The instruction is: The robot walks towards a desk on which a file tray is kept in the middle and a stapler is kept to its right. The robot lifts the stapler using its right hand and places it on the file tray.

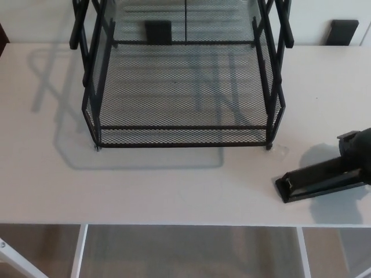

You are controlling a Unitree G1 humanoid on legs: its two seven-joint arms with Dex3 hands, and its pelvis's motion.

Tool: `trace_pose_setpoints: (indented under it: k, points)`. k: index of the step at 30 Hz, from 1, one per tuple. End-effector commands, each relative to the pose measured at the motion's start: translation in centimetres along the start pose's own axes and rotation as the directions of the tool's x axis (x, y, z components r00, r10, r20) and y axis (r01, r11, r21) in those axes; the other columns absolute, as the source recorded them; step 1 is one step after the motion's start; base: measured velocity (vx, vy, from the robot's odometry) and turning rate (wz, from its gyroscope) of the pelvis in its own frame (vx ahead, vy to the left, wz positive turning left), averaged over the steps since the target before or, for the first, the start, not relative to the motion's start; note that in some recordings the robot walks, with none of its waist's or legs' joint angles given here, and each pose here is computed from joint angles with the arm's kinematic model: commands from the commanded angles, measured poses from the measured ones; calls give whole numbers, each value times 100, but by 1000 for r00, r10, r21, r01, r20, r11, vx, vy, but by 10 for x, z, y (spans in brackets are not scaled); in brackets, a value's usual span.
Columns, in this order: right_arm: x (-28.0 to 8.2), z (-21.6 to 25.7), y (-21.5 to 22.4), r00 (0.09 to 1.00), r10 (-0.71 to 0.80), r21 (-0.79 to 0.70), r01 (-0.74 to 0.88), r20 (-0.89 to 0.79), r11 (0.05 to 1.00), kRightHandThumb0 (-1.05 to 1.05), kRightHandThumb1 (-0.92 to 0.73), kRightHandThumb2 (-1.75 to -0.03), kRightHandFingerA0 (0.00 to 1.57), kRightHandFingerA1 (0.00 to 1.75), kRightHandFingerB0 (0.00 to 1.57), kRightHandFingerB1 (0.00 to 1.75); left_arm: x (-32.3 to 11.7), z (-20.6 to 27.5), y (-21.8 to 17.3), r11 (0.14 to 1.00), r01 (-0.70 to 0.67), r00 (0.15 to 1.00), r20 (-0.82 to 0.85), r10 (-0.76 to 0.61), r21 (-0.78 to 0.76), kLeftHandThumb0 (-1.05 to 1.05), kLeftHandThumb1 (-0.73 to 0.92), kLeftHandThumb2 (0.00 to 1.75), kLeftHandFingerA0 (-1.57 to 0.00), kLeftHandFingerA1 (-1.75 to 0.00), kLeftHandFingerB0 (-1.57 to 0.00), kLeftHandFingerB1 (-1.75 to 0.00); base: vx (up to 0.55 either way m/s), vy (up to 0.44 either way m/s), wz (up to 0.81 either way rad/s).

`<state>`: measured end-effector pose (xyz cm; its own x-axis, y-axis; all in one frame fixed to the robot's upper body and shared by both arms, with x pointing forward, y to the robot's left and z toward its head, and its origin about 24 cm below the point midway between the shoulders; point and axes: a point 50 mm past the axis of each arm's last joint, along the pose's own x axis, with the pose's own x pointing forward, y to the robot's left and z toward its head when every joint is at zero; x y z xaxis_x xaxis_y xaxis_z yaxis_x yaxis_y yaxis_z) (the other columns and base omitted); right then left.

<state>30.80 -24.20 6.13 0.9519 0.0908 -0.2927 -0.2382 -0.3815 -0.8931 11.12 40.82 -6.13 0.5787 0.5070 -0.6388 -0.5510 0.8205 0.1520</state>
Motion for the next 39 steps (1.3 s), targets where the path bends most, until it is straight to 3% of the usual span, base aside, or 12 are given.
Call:
trace_pose_setpoints:
  k: [1, 6, 11, 15, 16, 20, 22, 26, 27, 28, 29, 39]
  points:
    - [-9, 12, 25, 998, -60, -70, 62, 37, 996, -28, -82, -73, 85, 175, 66, 137, 0, 8, 4, 999, -36, 998, 47, 37, -25, -105, 91, 78, -23, -157, 0, -120, 0, 0, 0]
    - [-9, 13, 24, 1000, -30, -109, 30, -4, 994, -37, -58, -98, 113, 135, 77, 110, 0, 7, 4, 999, -35, 998, 52, 37, -33, -105, 91, 77, -25, -150, 0, -116, 0, 0, 0]
    - [-7, 17, 27, 993, -29, 110, 42, -115, 993, -33, -88, -68, 80, 171, 70, 130, -1, 7, 5, 999, -35, 998, 49, 36, -10, -105, 91, 83, -23, -160, 0, -120, 0, 0, 0]
    - [-3, 19, 29, 961, 88, 477, 49, -261, 878, -35, -90, -75, 84, 137, 72, 72, -1, 4, 5, 999, -35, 999, 35, 36, -40, -105, 92, 79, -23, -146, 0, -108, 0, 0, 0]
    - [-2, 18, 29, 955, 117, 521, 44, -271, 852, -36, -91, -75, 83, 135, 72, 72, -1, 4, 5, 999, -35, 999, 34, 36, -39, -105, 60, 129, -41, -111, 0, -77, 0, 0, 0]
    - [-2, 11, 33, 933, 204, 664, 48, -297, 746, -36, -92, -70, 76, 115, 66, 74, -1, 2, 5, 999, -39, 999, 31, 40, -26, -105, 92, 85, -17, -157, 0, -107, 0, 0, 0]
    - [-3, -4, 35, 927, 206, 723, 91, -312, 685, -28, -86, -73, 70, 175, 54, 143, -1, 2, 6, 999, -44, 999, 28, 45, -33, -105, 92, 81, -25, -148, 0, -110, 0, 0, 0]
    - [-3, -17, 27, 916, 223, 755, 119, -334, 644, -32, -79, -83, 72, 159, 64, 104, -2, 2, 8, 998, -50, 998, 21, 51, -35, -105, 60, 130, -44, -114, 0, -76, 0, 0, 0]
    - [-5, -23, 29, 947, 140, 739, 128, -289, 662, -32, -67, -77, 77, 167, 68, 125, -2, 2, 8, 998, -54, 998, 22, 55, -35, -105, 92, 85, -24, -153, 0, -106, 0, 0, 0]
    - [-6, -26, 30, 949, 121, 732, 139, -290, 667, -34, -71, -78, 76, 164, 70, 117, -1, 3, 8, 998, -54, 998, 22, 55, -35, -105, 60, 129, -46, -114, 0, -77, 0, 0, 0]
    - [-7, -31, 28, 941, 127, 742, 158, -312, 652, -29, -77, -81, 72, 150, 66, 96, -1, 3, 8, 998, -48, 999, 25, 49, -39, -105, 92, 82, -27, -151, 0, -106, 0, 0, 0]
    - [-10, -47, 0, 942, 128, 780, 174, -309, 602, -29, -69, -91, 73, 167, 65, 131, -3, -1, 8, 998, -44, 999, 20, 45, -35, -105, 92, 89, -20, -158, 0, -111, 0, 0, 0]
